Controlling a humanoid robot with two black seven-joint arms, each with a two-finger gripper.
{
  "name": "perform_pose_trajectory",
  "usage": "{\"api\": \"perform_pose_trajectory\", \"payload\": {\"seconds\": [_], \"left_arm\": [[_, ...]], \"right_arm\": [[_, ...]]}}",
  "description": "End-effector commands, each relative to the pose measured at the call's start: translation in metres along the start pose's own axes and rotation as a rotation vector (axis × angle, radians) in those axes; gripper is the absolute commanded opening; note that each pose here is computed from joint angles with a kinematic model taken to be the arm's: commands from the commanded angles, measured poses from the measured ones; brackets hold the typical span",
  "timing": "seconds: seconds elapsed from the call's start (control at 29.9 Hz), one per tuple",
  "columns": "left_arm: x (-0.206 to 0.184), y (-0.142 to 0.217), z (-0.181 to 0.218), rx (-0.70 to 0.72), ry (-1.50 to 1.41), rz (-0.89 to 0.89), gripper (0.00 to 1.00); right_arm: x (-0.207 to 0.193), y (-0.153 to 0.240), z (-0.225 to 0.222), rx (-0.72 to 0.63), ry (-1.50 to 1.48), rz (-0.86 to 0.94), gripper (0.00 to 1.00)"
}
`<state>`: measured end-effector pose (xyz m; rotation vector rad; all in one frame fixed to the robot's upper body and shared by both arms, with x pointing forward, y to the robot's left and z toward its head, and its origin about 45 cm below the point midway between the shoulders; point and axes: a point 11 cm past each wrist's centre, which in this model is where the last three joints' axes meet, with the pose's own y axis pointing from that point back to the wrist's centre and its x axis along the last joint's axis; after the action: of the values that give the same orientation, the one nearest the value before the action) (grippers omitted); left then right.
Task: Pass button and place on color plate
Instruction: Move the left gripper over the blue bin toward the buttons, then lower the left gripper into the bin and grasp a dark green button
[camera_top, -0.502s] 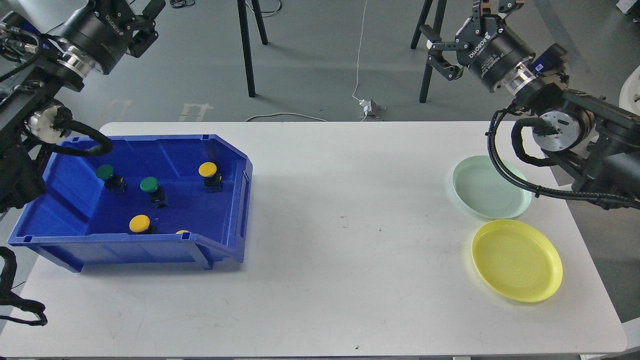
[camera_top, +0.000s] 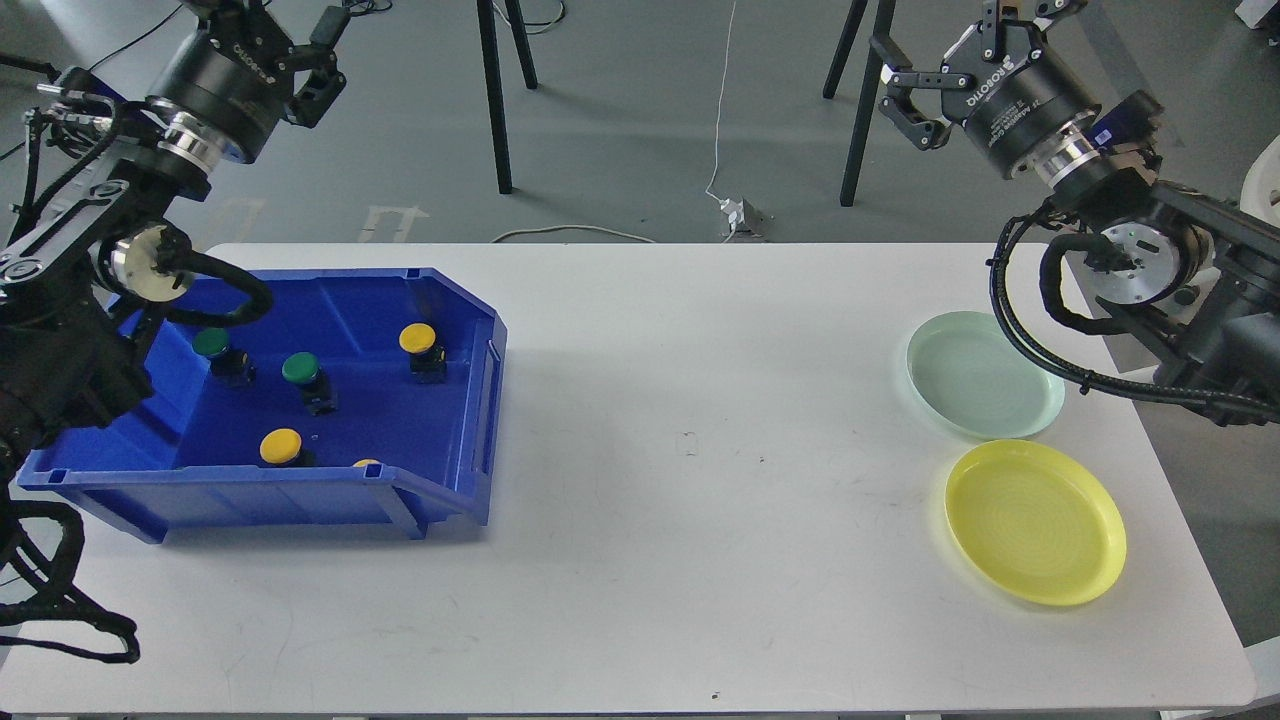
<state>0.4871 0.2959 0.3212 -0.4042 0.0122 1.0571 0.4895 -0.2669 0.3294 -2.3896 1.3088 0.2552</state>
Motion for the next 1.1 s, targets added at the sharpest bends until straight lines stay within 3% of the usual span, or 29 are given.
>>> {"api": "perform_pose_trajectory", "payload": {"seconds": [0.0,0.1,0.2,0.4,0.54,0.74,1.07], "left_arm": [[-0.034,0.014,0.005,-0.101,0.152,-0.075,1.00],[-0.073,0.020,0.025,-0.148,0.180,-0.209,1.00],[-0.080,0.036,0.043,-0.092,0.027,-0.303,1.00],[-0.050,0.083,0.055,0.183,-0.501,-0.428,1.00],[-0.017,0.103,0.058,0.383,-0.882,-0.489,1.00],[0.013,0.124,0.038,0.627,-1.241,-0.602,1.00],[0.041,0.151,-0.015,0.896,-1.357,-0.749,1.00]], "right_arm": [[0.000,0.002,0.007,-0.007,-0.012,0.002,0.99],[-0.001,0.002,0.010,-0.012,-0.015,0.003,0.99],[0.000,0.005,0.015,-0.021,-0.019,0.007,0.99],[0.011,0.015,0.018,-0.032,-0.013,0.036,0.99],[0.029,0.043,0.040,-0.073,-0.036,0.094,0.99],[0.051,0.070,0.041,-0.048,-0.062,0.171,0.99],[0.067,0.083,0.024,-0.014,-0.049,0.213,0.99]]}}
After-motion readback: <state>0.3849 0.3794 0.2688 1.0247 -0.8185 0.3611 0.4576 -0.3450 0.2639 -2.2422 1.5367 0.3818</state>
